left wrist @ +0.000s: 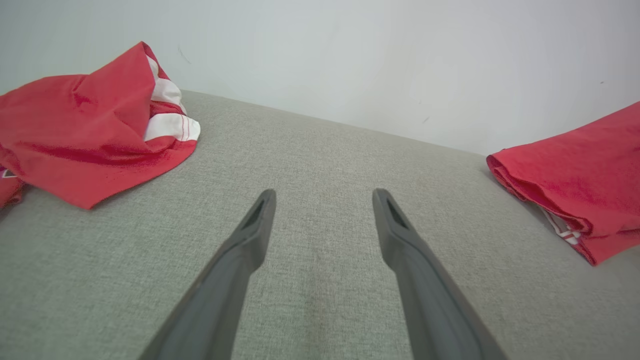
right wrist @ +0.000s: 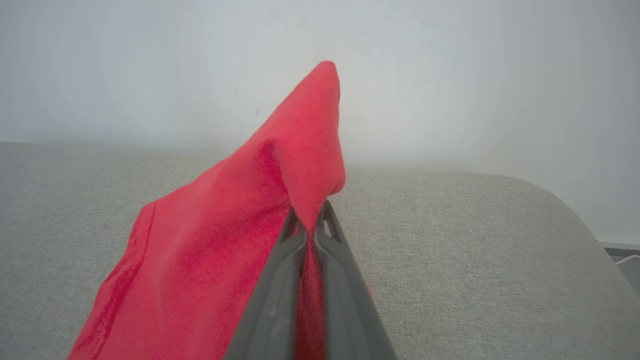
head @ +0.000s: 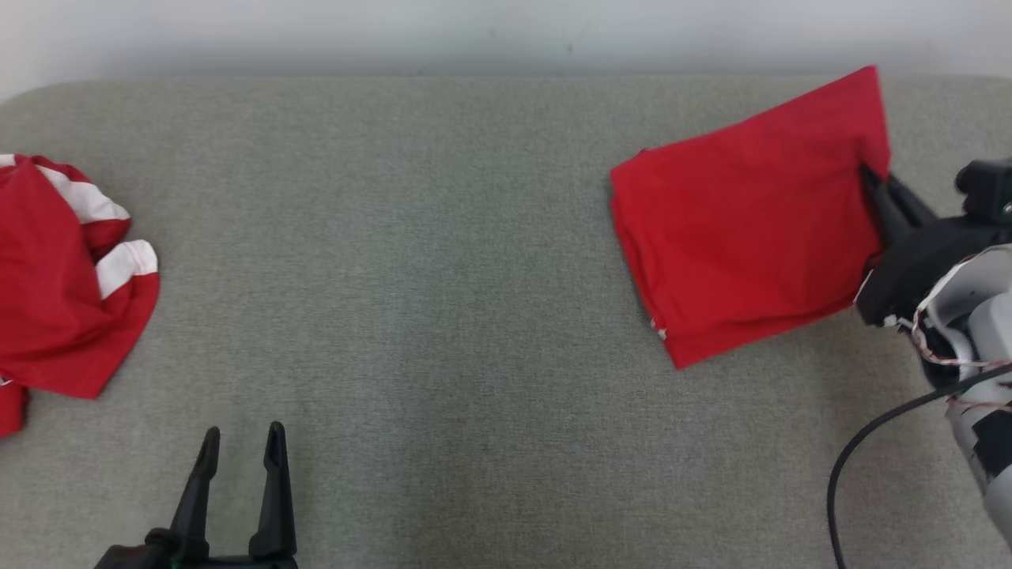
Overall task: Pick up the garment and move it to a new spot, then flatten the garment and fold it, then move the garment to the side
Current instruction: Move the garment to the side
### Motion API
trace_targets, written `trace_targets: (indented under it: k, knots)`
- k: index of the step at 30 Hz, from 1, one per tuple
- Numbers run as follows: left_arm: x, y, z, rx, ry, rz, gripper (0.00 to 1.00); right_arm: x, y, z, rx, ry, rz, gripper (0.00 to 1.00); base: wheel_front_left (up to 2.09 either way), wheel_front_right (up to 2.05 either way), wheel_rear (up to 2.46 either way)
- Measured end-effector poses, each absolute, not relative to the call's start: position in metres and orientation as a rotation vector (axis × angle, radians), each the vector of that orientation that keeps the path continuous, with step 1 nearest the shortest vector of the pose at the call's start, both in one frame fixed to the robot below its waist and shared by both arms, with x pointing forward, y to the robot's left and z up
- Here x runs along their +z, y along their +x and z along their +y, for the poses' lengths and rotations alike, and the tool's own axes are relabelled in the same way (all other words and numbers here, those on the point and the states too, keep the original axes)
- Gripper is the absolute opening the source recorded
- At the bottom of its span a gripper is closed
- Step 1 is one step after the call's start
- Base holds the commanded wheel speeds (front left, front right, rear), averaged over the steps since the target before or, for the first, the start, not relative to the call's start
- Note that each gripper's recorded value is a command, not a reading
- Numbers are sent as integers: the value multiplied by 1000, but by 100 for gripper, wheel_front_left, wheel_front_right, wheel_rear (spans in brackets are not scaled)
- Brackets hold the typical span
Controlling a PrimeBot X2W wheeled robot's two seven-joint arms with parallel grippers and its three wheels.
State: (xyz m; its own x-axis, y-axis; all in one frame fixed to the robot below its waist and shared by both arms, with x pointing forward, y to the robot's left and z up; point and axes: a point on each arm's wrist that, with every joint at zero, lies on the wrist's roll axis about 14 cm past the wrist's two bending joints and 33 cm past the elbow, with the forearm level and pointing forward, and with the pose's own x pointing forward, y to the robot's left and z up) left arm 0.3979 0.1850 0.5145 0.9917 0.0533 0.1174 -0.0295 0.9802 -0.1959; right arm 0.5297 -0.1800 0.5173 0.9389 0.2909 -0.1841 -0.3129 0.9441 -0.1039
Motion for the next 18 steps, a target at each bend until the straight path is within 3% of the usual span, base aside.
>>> trace_targets:
  k: [18]
  knots:
    - [498,445,167,-57,-149,-101,100,516,567,-306,62,-316,279,0,0,0,0]
